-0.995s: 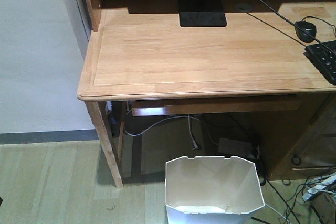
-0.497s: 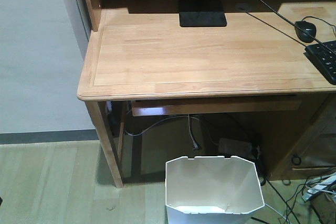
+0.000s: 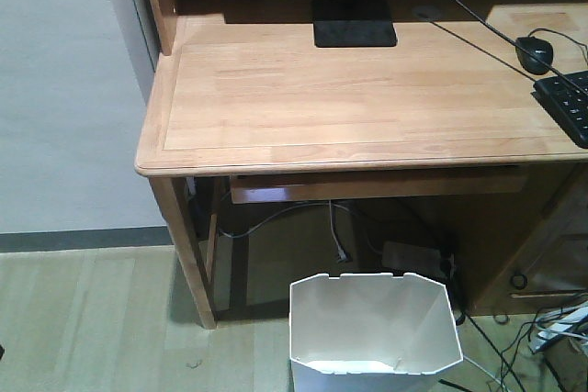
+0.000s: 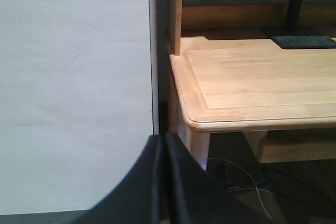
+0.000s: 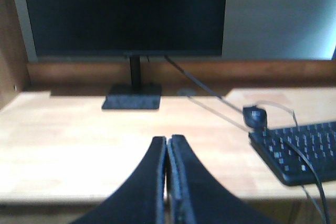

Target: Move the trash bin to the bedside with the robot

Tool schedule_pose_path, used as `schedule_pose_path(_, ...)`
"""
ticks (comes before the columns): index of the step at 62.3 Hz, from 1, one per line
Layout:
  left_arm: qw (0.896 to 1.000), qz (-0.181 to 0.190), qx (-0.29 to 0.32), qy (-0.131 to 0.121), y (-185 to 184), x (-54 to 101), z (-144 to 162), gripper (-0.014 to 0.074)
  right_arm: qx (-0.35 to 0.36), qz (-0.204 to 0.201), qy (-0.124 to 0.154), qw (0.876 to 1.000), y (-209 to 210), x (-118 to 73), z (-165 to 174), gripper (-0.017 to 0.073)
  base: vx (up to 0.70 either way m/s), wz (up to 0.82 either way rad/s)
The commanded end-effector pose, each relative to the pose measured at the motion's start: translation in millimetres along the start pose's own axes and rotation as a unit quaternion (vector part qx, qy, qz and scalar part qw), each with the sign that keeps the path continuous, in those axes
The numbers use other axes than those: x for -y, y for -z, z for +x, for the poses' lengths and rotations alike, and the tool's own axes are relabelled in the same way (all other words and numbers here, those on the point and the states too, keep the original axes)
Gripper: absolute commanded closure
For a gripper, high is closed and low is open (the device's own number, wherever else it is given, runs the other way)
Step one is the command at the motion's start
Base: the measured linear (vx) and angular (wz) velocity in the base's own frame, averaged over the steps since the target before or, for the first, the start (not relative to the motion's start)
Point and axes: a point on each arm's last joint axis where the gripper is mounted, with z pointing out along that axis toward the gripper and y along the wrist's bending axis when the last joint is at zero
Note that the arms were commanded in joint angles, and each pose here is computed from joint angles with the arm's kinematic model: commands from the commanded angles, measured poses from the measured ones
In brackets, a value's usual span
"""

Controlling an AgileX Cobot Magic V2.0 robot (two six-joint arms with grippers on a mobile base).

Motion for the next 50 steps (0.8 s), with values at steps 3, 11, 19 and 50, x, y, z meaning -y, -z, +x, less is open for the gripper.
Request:
schedule_pose_path(3, 0.999, 0.002, 0.033, 0.003, -0.5, 0.1, -0.8, 0.0600, 0.013, 0.001, 0.013, 1.000, -0.3, 0.4, -11.6, 0.0487, 0.00, 0.00)
schedule_pose_path(11, 0.999, 0.002, 0.033, 0.003, -0.5, 0.1, -0.8, 0.0600, 0.003, 0.001, 0.013, 1.000, -0.4, 0.5, -9.7, 0.0386, 0.00, 0.00)
schedule_pose_path(19, 0.999, 0.002, 0.033, 0.003, -0.5, 0.1, -0.8, 0.0600, -0.004, 0.001, 0.013, 1.000, -0.4, 0.5, -8.5, 0.0260, 0.00, 0.00)
schedule_pose_path(50, 0.999, 0.002, 0.033, 0.003, -0.5, 0.1, -0.8, 0.0600, 0.002, 0.000, 0.002, 1.000, -0.7, 0.4, -10.8, 0.0094, 0.00, 0.00)
